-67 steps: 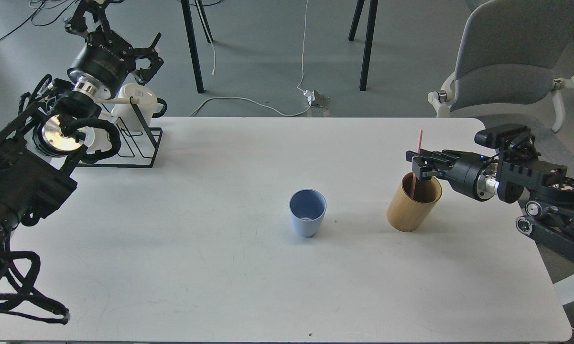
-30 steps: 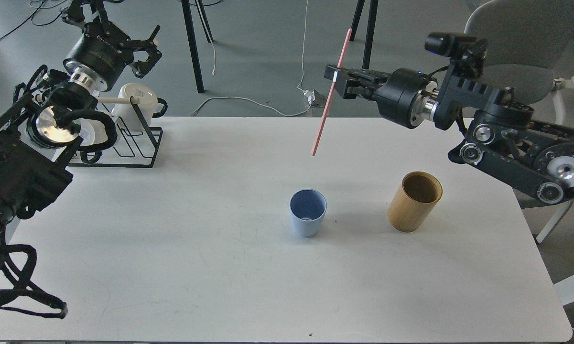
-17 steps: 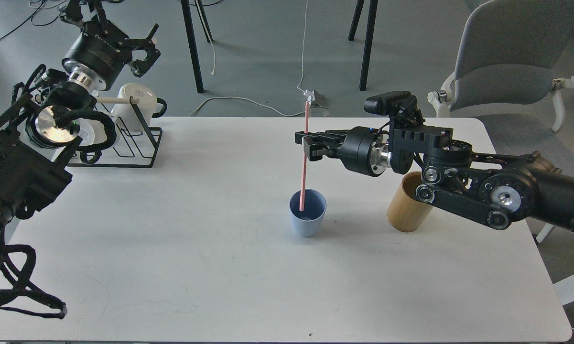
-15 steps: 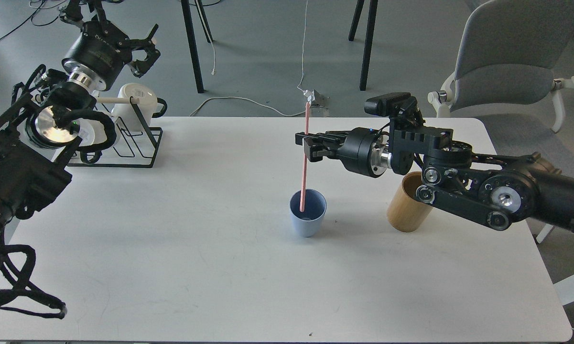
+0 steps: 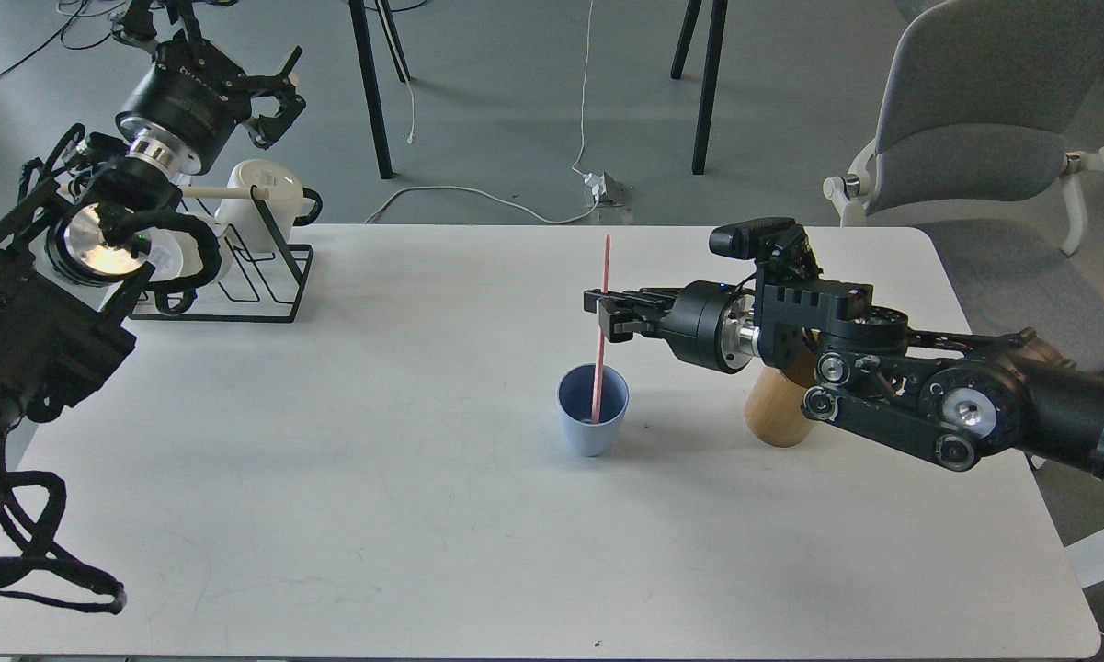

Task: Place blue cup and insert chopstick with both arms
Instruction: 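Hold the straw in the blue cup, then release and withdraw right gripper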

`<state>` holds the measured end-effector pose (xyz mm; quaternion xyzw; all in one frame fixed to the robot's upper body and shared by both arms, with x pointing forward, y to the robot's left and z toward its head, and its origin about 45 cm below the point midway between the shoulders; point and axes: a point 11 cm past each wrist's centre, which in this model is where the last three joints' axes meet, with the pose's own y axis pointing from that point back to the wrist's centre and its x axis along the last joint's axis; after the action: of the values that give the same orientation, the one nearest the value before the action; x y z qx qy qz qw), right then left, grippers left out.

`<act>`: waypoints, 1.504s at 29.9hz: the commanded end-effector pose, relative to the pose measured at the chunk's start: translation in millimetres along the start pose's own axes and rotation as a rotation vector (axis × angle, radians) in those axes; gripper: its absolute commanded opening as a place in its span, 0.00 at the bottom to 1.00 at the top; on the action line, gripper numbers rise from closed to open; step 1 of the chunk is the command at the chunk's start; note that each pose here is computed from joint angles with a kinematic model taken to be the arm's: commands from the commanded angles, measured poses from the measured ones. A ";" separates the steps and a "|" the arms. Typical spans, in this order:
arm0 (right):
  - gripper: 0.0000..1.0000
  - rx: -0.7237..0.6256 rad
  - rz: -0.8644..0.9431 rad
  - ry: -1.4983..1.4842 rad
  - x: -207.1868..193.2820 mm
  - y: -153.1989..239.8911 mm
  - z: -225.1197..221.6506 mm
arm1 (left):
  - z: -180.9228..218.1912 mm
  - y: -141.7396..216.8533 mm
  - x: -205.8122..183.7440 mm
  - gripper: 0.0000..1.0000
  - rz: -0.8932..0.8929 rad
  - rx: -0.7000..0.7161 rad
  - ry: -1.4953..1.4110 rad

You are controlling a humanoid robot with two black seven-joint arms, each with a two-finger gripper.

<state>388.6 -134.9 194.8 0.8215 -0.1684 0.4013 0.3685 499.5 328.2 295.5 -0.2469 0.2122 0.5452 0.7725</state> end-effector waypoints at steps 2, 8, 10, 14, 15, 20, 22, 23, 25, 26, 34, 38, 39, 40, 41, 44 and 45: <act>0.56 0.000 0.014 -0.019 2.6 2.9 2.9 | -0.1 0.0 0.0 1.00 0.000 0.001 0.000; 0.65 0.004 0.020 -0.026 2.6 3.4 2.8 | -0.6 0.5 0.6 1.00 0.001 0.002 0.000; 0.65 0.004 0.015 -0.029 -0.8 3.1 3.0 | -0.6 0.5 0.6 1.00 0.001 0.002 0.000; 0.56 -0.001 -0.001 -0.024 -6.9 3.4 4.9 | -0.6 0.5 0.6 1.00 0.001 0.002 0.000; 0.49 -0.001 -0.003 -0.024 -7.4 3.4 5.0 | -0.6 0.5 0.6 1.00 0.001 0.002 0.000; 0.22 -0.002 -0.009 -0.018 -9.1 3.4 5.2 | -0.4 1.1 1.5 1.00 0.003 0.002 0.000; 0.23 -0.003 -0.009 -0.018 -9.0 3.5 5.8 | -0.4 1.1 1.5 1.00 0.003 0.002 0.000; 0.23 -0.002 -0.009 -0.018 -9.2 3.1 5.1 | -0.4 1.1 1.5 1.00 0.003 0.002 0.000; 0.32 -0.001 -0.006 -0.021 -8.2 3.1 5.0 | 0.1 0.7 1.0 1.00 0.002 0.001 -0.001; 0.40 0.000 0.000 -0.022 -6.5 3.1 4.7 | 0.1 0.7 1.0 1.00 0.002 0.001 -0.001; 0.33 0.007 -0.006 -0.023 -8.6 1.5 1.9 | -0.4 1.1 1.5 1.00 0.003 0.002 0.000; 0.10 0.007 -0.010 -0.017 -8.4 1.4 1.7 | 2.9 2.3 3.4 1.00 0.007 -0.001 -0.006; 0.08 0.007 -0.012 -0.016 -8.5 1.4 1.7 | 2.9 2.3 3.4 1.00 0.007 -0.001 -0.006; 0.06 0.006 -0.014 -0.016 -9.7 1.4 1.9 | 2.9 2.3 3.4 1.00 0.007 -0.001 -0.006; 0.05 0.006 -0.014 -0.016 -9.7 1.4 1.9 | 2.9 2.3 3.4 1.00 0.007 -0.001 -0.006; 0.04 0.005 -0.016 -0.019 -11.1 1.5 2.3 | 2.9 2.3 3.4 1.00 0.007 -0.001 -0.006; 0.04 0.005 -0.018 -0.017 -11.6 1.5 2.4 | 2.9 2.3 3.4 1.00 0.007 -0.001 -0.006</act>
<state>382.8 -137.4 187.1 0.8271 -0.1645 0.3924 0.3673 498.5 333.1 295.4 -0.2449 0.2105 0.5488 0.7711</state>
